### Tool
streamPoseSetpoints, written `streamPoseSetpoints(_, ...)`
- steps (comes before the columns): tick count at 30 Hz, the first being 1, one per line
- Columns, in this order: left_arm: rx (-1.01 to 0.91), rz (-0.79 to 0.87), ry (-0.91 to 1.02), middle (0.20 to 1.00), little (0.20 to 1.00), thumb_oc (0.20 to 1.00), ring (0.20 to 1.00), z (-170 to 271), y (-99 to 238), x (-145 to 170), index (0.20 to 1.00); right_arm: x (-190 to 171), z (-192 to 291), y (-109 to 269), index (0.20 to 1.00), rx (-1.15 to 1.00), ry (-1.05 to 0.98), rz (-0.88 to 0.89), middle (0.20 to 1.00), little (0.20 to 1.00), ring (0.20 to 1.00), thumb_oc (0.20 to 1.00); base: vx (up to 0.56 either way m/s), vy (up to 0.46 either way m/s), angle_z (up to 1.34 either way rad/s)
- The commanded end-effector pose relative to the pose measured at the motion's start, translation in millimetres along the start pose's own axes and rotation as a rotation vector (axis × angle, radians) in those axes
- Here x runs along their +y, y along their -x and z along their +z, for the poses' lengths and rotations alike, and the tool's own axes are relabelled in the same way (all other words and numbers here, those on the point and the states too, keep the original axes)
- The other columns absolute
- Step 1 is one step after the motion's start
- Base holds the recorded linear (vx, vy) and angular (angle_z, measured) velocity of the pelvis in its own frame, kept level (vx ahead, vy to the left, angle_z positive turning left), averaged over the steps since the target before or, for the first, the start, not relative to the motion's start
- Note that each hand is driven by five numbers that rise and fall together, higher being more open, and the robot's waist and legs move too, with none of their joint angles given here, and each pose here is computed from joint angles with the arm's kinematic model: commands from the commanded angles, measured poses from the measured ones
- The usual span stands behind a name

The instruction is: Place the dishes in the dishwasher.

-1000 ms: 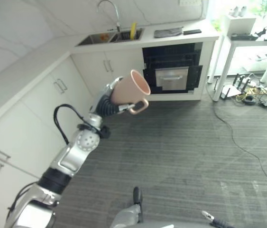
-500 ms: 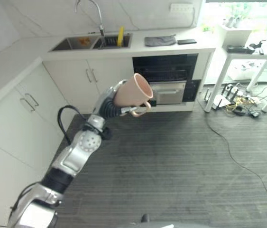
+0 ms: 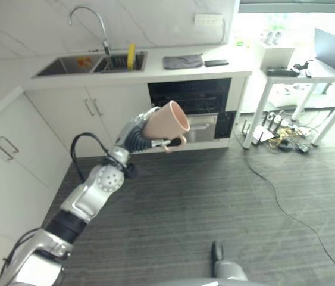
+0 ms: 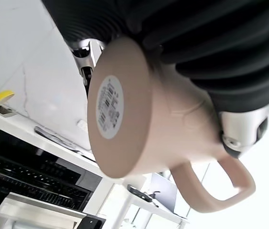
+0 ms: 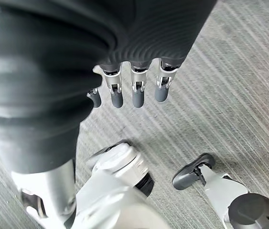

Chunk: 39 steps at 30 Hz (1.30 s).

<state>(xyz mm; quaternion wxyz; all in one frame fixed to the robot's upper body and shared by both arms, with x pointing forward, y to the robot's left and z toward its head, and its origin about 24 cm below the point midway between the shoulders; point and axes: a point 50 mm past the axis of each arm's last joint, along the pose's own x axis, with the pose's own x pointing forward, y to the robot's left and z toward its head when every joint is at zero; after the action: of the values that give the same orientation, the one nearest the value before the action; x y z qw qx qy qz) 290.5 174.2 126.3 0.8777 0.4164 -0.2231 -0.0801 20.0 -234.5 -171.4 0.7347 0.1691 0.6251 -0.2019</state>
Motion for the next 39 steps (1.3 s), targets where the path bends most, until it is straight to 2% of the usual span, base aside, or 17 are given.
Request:
streamPoseSetpoints(1,-0.112,0.144,-0.023,0.2,0.2,0.2,0.2,25.5,-18.6,30.2,0.2,6.2,14.2,-1.2,1.0,-0.032,0.065,0.013,1.0,1.0,1.0,1.0,0.23,-0.282,0.2)
streamPoseSetpoints(11,-0.101,0.2,-0.007,0.2,0.2,0.2,0.2,20.9,-10.9,35.8,0.2,-4.3,36.7,1.9,1.0,-0.065,0.103,0.006,1.0,1.0,1.0,1.0,0.16,-0.116,-0.09)
streamPoseSetpoints(27,-0.101,0.212,0.005,0.2,0.2,0.2,0.2,18.6,-2.2,35.2,0.2,-11.4,15.9,1.9,1.0,-0.02,0.129,-0.027,1.0,1.0,1.0,1.0,0.25,0.154,0.08)
streamPoseSetpoints(36,-0.189,0.133,0.027,0.2,0.2,0.2,0.2,29.6,-19.4,23.3,0.2,3.2,4.6,-1.0,1.0,-0.03,0.016,-0.022,1.0,1.0,1.0,1.0,0.27,0.279,0.26)
streamPoseSetpoints(39,-0.194,0.136,0.032,0.2,0.2,0.2,0.2,30.2,-22.0,24.7,0.2,6.6,3.0,-1.4,1.0,-0.039,0.124,-0.023,1.0,1.0,1.0,1.0,0.19,0.187,0.47)
